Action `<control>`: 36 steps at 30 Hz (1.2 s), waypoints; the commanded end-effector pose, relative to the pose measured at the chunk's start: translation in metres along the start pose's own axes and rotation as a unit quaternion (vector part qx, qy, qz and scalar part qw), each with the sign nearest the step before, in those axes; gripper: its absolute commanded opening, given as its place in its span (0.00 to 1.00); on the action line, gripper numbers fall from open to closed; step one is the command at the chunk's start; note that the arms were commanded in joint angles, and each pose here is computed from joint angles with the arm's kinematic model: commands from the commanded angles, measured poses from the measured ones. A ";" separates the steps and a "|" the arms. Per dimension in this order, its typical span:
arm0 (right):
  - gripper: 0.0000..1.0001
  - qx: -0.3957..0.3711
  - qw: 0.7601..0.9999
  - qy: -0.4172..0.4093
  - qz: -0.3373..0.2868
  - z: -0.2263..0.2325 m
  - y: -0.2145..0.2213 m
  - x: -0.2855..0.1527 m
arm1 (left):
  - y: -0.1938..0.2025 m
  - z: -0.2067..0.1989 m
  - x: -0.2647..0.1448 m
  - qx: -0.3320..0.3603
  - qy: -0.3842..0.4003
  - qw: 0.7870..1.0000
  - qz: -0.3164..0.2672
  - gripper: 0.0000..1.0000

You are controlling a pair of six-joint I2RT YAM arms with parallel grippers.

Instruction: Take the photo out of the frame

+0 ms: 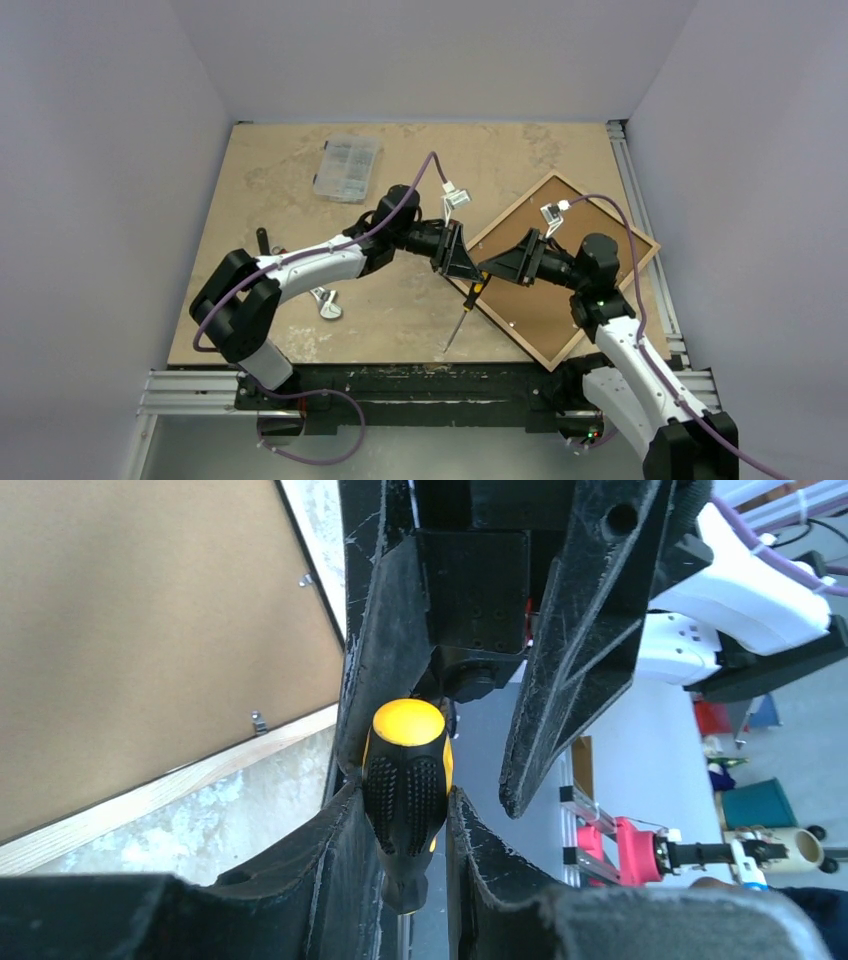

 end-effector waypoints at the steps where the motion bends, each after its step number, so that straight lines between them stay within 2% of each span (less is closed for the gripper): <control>1: 0.51 -0.030 0.997 -0.069 0.022 0.024 0.006 -0.004 | -0.024 -0.030 -0.007 0.048 0.077 0.995 -0.044 0.00; 3: 0.50 -0.026 0.997 -0.073 0.024 0.022 0.007 -0.004 | -0.026 -0.032 -0.009 0.048 0.087 0.994 -0.050 0.00; 5: 0.44 -0.022 0.996 -0.081 0.033 0.022 0.009 -0.004 | -0.029 -0.031 -0.010 0.046 0.089 0.993 -0.055 0.00; 9: 0.25 -0.013 0.996 -0.080 0.033 0.018 0.009 -0.003 | -0.030 -0.026 -0.013 0.037 0.087 0.993 -0.065 0.00; 11: 0.06 -0.013 0.997 -0.072 0.030 0.015 0.008 -0.002 | -0.033 -0.024 -0.015 0.032 0.084 0.993 -0.074 0.00; 12: 0.00 -0.013 0.997 -0.067 0.024 0.015 0.006 -0.001 | -0.034 -0.022 -0.016 0.027 0.078 0.994 -0.078 0.00; 14: 0.00 -0.013 0.998 -0.054 0.008 0.014 0.000 0.001 | -0.036 -0.012 -0.019 0.011 0.049 0.995 -0.090 0.03; 17: 0.00 -0.004 0.999 -0.021 -0.034 0.012 -0.012 0.003 | -0.034 0.004 -0.027 -0.014 0.005 0.995 -0.103 0.36; 18: 0.00 -0.003 0.999 -0.015 -0.045 0.012 -0.016 0.004 | -0.032 0.006 -0.029 -0.020 -0.003 0.994 -0.103 0.43; 20: 0.00 0.003 0.998 -0.009 -0.068 0.013 -0.024 0.005 | -0.026 0.009 -0.030 -0.028 -0.013 0.995 -0.096 0.68; 21: 0.00 0.006 0.997 -0.004 -0.077 0.012 -0.027 0.006 | -0.024 0.008 -0.031 -0.025 -0.015 0.995 -0.093 0.72; 25: 0.00 0.002 0.993 0.031 -0.117 0.012 -0.041 0.005 | -0.004 0.007 -0.035 -0.025 -0.028 0.996 -0.079 0.76; 30: 0.00 0.004 0.989 0.023 -0.148 0.026 -0.053 0.004 | 0.031 0.002 -0.031 -0.013 -0.057 0.998 -0.020 0.76; 33: 0.00 0.008 0.989 0.022 -0.148 0.029 -0.056 0.005 | 0.036 -0.002 -0.032 -0.013 -0.054 0.998 -0.022 0.73; 36: 0.00 0.017 0.989 0.011 -0.144 0.032 -0.057 0.007 | 0.035 -0.003 -0.032 -0.007 -0.055 0.998 -0.024 0.64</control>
Point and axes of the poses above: each gripper's point midway between its finger pads, its own x axis out along the fingers, its own z axis along the line the jaws close on, y = z × x, the point moved 4 cm from there along -x, back along the fingers, and after that the axes turned 13 degrees about x, right-handed, at the moved point
